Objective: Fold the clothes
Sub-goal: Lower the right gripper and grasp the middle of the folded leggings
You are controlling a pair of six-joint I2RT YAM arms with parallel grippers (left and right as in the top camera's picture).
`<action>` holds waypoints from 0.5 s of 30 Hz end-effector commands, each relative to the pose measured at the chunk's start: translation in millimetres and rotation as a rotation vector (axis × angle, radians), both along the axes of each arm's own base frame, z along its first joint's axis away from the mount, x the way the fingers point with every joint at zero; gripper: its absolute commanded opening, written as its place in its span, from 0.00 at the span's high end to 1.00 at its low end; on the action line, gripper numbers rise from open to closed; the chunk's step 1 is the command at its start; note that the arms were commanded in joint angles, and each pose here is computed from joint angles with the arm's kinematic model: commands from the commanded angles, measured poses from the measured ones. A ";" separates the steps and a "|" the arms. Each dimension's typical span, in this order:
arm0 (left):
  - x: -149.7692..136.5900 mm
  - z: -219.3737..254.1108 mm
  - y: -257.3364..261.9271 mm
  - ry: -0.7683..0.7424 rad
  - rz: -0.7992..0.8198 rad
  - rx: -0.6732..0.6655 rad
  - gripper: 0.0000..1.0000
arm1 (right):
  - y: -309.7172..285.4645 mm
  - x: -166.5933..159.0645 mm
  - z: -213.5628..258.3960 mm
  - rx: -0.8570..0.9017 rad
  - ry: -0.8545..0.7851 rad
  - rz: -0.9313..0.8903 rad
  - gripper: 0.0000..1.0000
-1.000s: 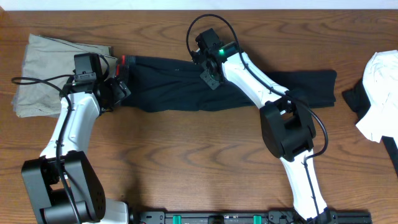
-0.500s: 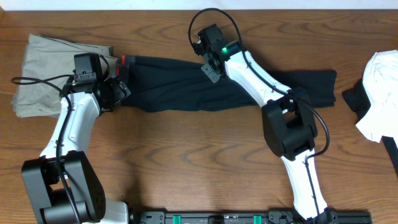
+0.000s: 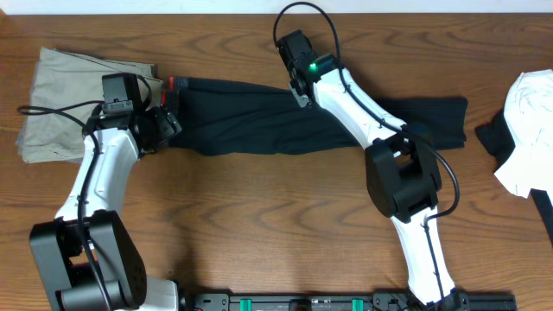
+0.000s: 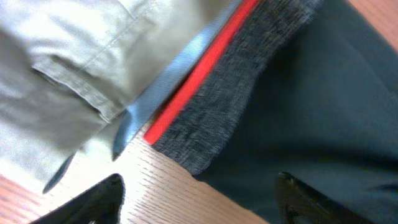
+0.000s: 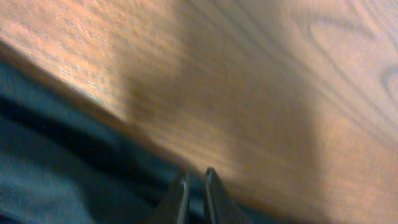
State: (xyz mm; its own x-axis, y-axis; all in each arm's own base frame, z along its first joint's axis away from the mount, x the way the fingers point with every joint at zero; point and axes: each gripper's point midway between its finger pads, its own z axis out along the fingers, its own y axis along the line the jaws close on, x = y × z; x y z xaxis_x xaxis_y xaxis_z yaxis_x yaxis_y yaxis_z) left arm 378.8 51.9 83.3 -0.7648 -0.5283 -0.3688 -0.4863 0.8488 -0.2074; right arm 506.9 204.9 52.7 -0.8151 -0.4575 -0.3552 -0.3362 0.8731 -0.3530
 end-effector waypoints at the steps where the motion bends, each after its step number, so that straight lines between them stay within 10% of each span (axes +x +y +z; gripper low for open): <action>1: 6.3 29.9 -24.1 -0.097 -0.132 -0.026 0.45 | 22.7 -6.8 57.0 0.213 0.002 -0.031 0.93; 5: 8.5 32.2 -49.1 -0.107 -0.197 -0.038 0.79 | 50.8 -55.3 71.2 0.388 0.216 0.067 0.94; 15: 28.9 -12.6 -78.4 -0.066 -0.271 -0.048 0.81 | 59.7 -93.2 28.7 0.427 0.444 0.067 0.96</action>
